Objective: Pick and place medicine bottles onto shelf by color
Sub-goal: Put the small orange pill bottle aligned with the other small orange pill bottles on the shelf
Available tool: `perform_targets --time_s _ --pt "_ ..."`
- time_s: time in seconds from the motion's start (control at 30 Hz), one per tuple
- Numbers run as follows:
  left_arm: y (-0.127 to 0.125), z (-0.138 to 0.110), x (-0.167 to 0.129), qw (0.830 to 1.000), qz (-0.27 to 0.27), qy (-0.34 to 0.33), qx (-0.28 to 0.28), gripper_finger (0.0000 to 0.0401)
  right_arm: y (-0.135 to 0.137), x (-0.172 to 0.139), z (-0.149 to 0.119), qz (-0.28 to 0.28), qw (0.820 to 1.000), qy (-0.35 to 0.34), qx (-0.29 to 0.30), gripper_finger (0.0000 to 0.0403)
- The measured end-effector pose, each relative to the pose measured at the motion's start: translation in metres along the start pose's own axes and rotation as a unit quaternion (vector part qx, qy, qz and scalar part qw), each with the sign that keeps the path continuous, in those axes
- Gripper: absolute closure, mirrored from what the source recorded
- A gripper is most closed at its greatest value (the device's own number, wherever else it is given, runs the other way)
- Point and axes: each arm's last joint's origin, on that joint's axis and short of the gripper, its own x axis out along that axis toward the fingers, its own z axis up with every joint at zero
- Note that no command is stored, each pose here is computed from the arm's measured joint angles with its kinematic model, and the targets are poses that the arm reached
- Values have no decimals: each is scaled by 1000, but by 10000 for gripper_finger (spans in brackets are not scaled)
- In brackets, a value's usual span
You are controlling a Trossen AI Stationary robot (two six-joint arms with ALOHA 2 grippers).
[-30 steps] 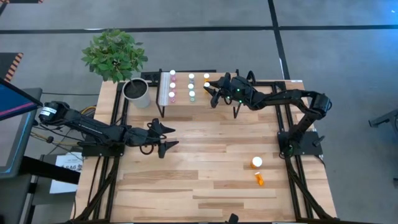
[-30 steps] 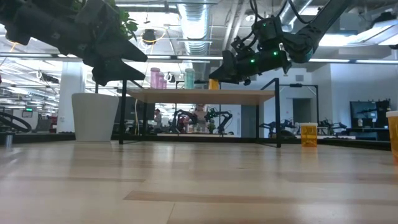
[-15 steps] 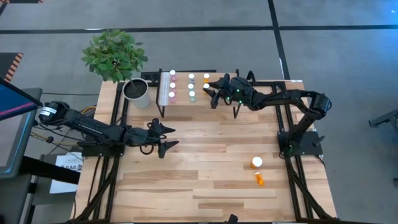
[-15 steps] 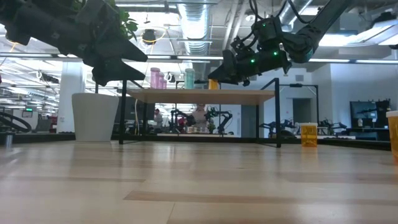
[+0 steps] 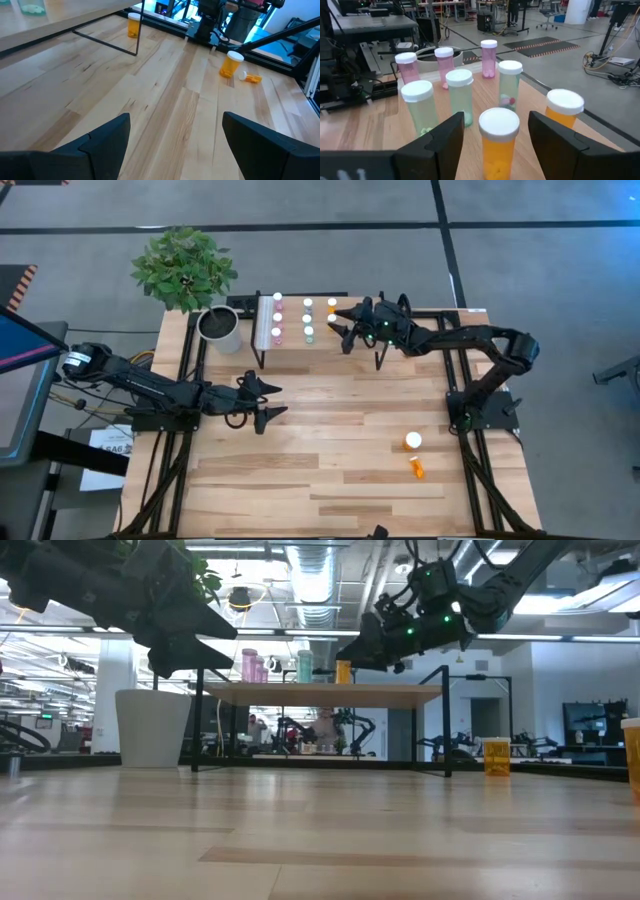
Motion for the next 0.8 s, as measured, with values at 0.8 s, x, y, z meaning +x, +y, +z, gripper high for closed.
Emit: perform_targets --time_s 0.8 --pt "-2 2 0 1000 -16 -7 -5 96 77 -158 62 108 980 154 59 158"
